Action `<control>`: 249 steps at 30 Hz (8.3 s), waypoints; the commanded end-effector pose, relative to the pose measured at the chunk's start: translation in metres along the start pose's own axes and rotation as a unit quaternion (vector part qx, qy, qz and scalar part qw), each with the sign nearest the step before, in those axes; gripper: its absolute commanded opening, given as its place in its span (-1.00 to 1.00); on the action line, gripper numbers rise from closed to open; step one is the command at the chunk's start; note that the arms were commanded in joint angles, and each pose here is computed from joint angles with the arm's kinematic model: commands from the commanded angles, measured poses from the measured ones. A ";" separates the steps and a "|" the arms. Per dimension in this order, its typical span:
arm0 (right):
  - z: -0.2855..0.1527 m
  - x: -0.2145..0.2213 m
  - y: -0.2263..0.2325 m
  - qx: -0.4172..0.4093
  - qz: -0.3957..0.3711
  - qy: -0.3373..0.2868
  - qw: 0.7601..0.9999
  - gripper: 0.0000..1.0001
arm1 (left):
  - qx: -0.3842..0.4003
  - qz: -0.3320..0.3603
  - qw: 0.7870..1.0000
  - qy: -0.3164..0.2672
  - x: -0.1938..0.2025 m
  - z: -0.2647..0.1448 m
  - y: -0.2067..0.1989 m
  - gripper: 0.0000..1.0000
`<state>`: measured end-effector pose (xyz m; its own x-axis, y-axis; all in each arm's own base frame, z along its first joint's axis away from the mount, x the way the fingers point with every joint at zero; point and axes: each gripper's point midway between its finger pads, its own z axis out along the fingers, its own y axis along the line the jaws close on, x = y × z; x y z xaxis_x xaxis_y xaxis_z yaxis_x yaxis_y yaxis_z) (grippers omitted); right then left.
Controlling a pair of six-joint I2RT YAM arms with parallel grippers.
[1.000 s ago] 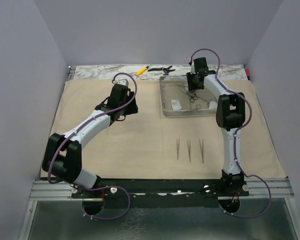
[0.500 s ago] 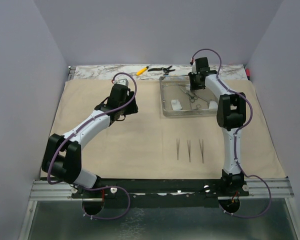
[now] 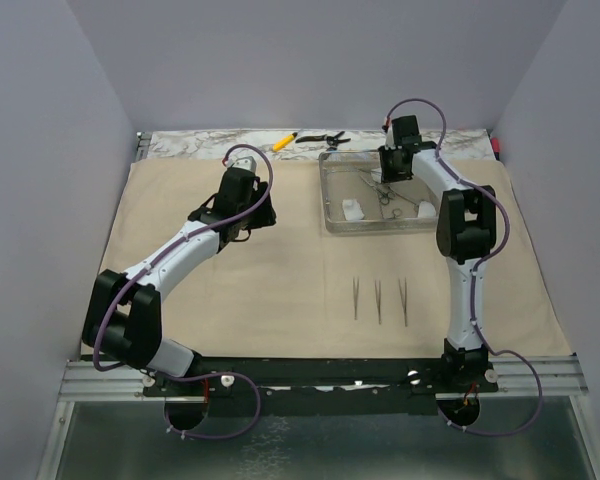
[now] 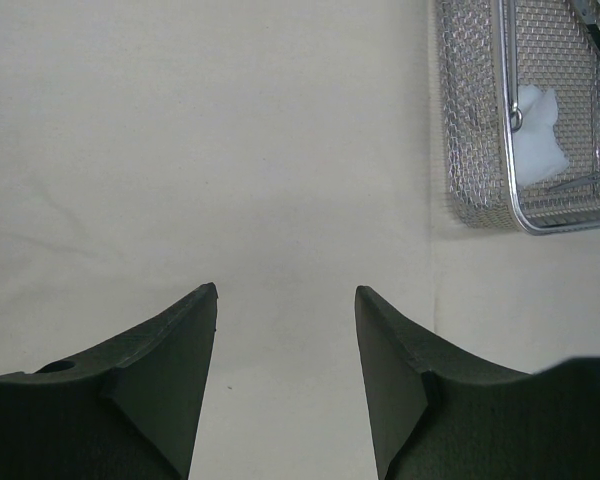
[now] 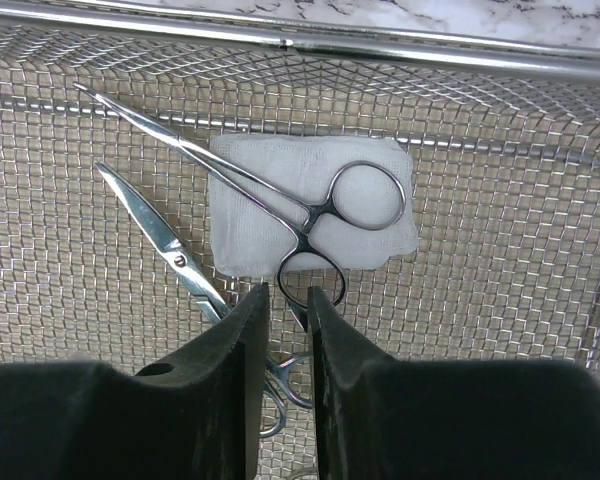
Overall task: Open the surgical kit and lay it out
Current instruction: Pick up the medical item from the container, then place the medical item in the surgical kit, then pick up the medical item from the container.
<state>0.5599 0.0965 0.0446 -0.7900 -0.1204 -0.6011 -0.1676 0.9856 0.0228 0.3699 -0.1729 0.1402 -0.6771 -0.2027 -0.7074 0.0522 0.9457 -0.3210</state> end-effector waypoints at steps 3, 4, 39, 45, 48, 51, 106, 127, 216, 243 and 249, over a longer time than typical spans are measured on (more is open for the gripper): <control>0.007 0.000 0.001 -0.016 -0.032 0.004 0.999 -0.54 | 0.002 -0.006 1.000 -0.023 -0.011 -0.008 0.000 0.18; 0.008 0.002 0.001 -0.018 -0.040 0.006 0.999 -0.54 | 0.001 -0.007 1.000 -0.022 -0.011 -0.007 0.001 0.18; -0.099 -0.039 0.031 -0.098 -0.133 -0.075 0.983 -0.99 | 0.015 -0.002 0.998 -0.063 -0.035 -0.033 -0.003 0.18; -0.125 -0.043 0.055 -0.156 -0.096 -0.100 0.978 -0.99 | 0.033 -0.009 0.997 -0.073 -0.043 -0.041 -0.012 0.18; -0.153 -0.048 0.079 -0.218 -0.065 -0.133 0.965 -0.99 | 0.052 -0.013 0.995 -0.083 -0.052 -0.050 -0.021 0.18; -0.193 -0.052 0.109 -0.302 -0.021 -0.170 0.938 -0.99 | 0.075 -0.016 0.993 -0.092 -0.061 -0.060 -0.031 0.21; -0.196 0.258 0.254 0.081 0.279 0.015 0.957 -0.99 | 0.106 -0.071 0.984 -0.122 0.012 -0.132 0.003 0.43; -0.194 0.245 0.278 -0.016 0.237 0.040 0.970 -0.20 | 0.085 -0.070 0.987 -0.119 0.015 -0.131 0.011 0.43; -0.211 0.084 0.136 0.052 0.102 -0.030 0.993 -0.08 | -0.095 -0.132 0.984 -0.073 0.036 -0.093 0.068 0.39; -0.022 -0.012 0.029 -0.026 -0.158 0.015 0.987 -0.14 | -0.088 -0.078 0.993 0.009 0.014 -0.018 0.052 0.39; -0.003 0.006 0.040 -0.069 -0.169 0.047 0.982 -0.17 | -0.106 -0.083 0.991 0.014 0.016 -0.013 0.064 0.38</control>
<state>0.5547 0.1253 0.0624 -0.7229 -0.4049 -0.5598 -0.4214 0.9005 -0.1071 0.3439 -0.1144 0.1131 -0.6865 -0.3578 -0.6330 -0.2209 0.9320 -0.2873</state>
